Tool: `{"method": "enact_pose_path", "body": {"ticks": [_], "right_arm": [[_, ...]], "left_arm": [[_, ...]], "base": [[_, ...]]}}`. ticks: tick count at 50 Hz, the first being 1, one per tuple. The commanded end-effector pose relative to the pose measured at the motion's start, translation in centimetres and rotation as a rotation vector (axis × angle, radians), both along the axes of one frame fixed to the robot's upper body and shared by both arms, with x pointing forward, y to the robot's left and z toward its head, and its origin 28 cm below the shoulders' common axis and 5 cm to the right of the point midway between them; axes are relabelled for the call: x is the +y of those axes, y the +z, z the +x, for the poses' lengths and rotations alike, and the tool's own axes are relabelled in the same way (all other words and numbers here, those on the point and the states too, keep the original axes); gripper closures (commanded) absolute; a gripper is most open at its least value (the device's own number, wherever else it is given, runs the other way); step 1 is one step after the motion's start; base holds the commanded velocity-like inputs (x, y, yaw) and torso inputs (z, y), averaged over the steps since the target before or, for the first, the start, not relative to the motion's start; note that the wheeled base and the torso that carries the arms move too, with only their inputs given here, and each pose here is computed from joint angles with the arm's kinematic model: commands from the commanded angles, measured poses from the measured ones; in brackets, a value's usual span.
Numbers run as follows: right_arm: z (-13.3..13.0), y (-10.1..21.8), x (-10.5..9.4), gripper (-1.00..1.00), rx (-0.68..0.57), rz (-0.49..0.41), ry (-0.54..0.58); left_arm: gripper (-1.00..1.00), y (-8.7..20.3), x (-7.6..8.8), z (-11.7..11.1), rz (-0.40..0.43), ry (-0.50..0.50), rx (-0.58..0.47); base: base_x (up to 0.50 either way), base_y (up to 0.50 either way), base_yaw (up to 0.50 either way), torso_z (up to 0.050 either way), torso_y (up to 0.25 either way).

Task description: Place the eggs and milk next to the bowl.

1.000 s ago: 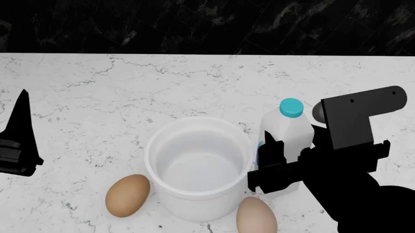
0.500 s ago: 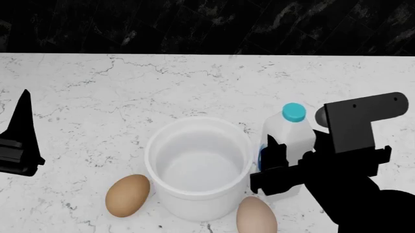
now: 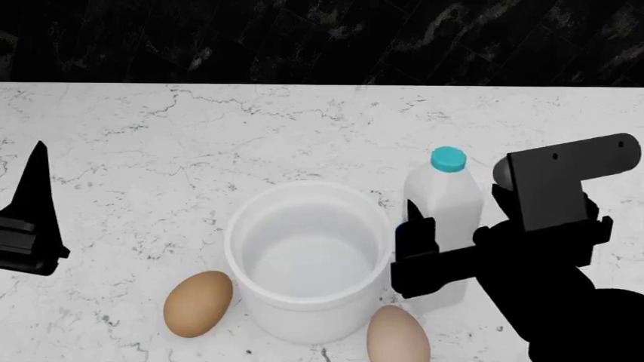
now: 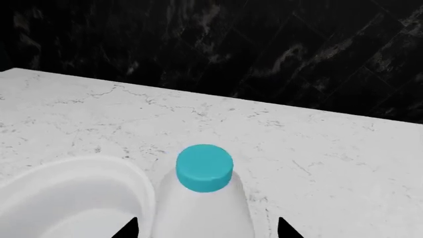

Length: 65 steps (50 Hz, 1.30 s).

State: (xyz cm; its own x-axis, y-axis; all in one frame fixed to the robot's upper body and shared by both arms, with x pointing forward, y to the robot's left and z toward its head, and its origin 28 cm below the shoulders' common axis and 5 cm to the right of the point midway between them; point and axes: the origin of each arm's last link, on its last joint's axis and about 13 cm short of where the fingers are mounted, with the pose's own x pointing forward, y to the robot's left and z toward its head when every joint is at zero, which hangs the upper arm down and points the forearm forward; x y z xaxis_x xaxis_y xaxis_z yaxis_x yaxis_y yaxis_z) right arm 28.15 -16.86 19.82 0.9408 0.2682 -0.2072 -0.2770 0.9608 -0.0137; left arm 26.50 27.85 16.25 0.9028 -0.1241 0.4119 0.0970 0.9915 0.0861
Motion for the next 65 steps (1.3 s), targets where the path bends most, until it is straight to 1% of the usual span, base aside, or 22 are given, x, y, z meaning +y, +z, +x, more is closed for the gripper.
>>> {"method": "enact_pose_path", "body": {"ticks": [1, 10, 21, 32, 51, 55, 65], "right_arm": [[0.1, 0.6, 0.1, -1.00, -0.033, 0.012, 0.026], [0.0, 0.8, 0.1, -1.00, -0.038, 0.011, 0.028], [-0.2, 2.1, 0.1, -1.00, -0.062, 0.004, 0.026], [-0.8, 3.6, 0.2, -1.00, -0.096, -0.007, 0.024], [-1.9, 7.1, 0.2, -1.00, -0.189, -0.016, 0.024], [-2.5, 8.2, 0.0, -1.00, -0.226, -0.011, 0.017], [-5.4, 10.3, -0.5, -1.00, -0.322, 0.005, -0.011]], "left_arm": [[-1.00, 0.0, 0.0, 0.1, -0.004, -0.009, -0.007], [-1.00, 0.4, -0.2, -0.1, -0.005, -0.009, -0.010], [-1.00, 0.6, -0.2, -0.2, -0.008, -0.011, -0.016], [-1.00, 0.8, -0.2, -0.2, -0.010, -0.013, -0.019], [-1.00, 1.0, -0.1, -0.2, -0.004, -0.012, -0.032], [-1.00, 1.1, -0.1, -0.1, -0.003, -0.011, -0.036], [-1.00, 2.2, 0.1, 0.1, -0.009, 0.012, -0.054]], "base": [[0.00, 0.00, 0.00, 0.000, 0.000], [0.00, 0.00, 0.00, 0.000, 0.000], [0.00, 0.00, 0.00, 0.000, 0.000], [0.00, 0.00, 0.00, 0.000, 0.000], [0.00, 0.00, 0.00, 0.000, 0.000], [0.00, 0.00, 0.00, 0.000, 0.000], [0.00, 0.00, 0.00, 0.000, 0.000]]}}
